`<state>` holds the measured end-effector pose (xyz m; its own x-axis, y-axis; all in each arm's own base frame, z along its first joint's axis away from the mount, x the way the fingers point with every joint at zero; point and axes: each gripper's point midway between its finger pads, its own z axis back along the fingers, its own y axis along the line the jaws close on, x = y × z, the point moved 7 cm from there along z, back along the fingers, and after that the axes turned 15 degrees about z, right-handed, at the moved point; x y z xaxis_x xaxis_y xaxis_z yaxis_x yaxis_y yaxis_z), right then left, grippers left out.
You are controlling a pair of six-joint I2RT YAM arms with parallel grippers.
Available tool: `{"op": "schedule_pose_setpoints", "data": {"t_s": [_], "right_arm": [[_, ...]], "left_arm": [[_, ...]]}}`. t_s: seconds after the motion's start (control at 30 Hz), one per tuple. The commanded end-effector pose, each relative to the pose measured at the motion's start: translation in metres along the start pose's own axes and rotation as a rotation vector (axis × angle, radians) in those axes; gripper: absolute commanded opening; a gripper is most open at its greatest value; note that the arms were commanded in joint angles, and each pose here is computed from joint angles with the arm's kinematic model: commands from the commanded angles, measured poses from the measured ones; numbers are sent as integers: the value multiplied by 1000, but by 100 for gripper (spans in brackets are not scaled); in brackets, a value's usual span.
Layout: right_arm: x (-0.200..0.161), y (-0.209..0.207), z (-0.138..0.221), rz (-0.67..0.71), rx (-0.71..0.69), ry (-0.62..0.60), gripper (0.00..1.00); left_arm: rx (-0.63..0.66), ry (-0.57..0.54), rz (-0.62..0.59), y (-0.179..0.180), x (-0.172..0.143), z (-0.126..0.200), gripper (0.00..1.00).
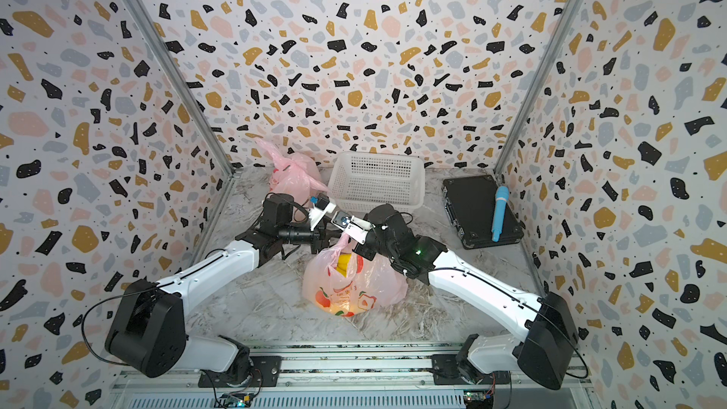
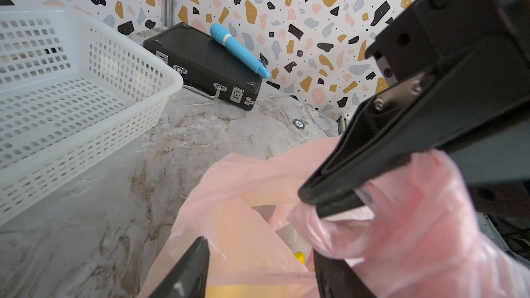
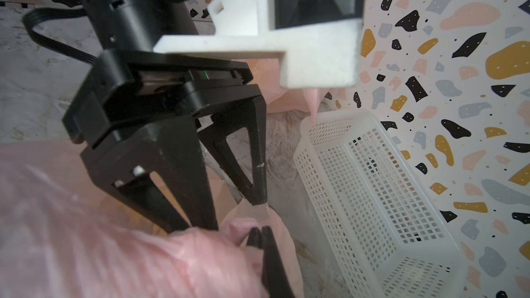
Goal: Place the banana into a plastic bag & tie a knot
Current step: Cross the plastic bag at the center of the board, then tie the plastic bag at the center of the board.
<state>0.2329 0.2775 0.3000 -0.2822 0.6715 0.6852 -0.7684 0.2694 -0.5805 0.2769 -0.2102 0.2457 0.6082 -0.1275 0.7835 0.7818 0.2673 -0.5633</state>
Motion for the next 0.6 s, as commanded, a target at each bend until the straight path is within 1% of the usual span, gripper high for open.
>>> {"op": "schedule_pose_setpoints", "data": {"t_s": [0.0, 0.2, 0.33, 0.47, 0.53, 0.57], "right_arm": [[12, -8, 5, -29, -18, -79, 0], [14, -2, -3, -76, 55, -103, 0], [14, 4, -6, -140, 113, -114, 0], [13, 9, -11, -203, 138, -137, 0], [11, 11, -15, -237, 147, -139, 0], [15, 8, -16, -248, 137, -163, 0]], "left_arm": [[-36, -64, -57, -11, 10, 7, 59], [-5, -111, -83, -15, 9, 15, 60], [24, -138, -100, -17, 7, 19, 58], [8, -138, -101, -20, 5, 20, 49], [2, -136, -99, -20, 2, 20, 41], [2, -136, -99, -20, 1, 20, 38]]}}
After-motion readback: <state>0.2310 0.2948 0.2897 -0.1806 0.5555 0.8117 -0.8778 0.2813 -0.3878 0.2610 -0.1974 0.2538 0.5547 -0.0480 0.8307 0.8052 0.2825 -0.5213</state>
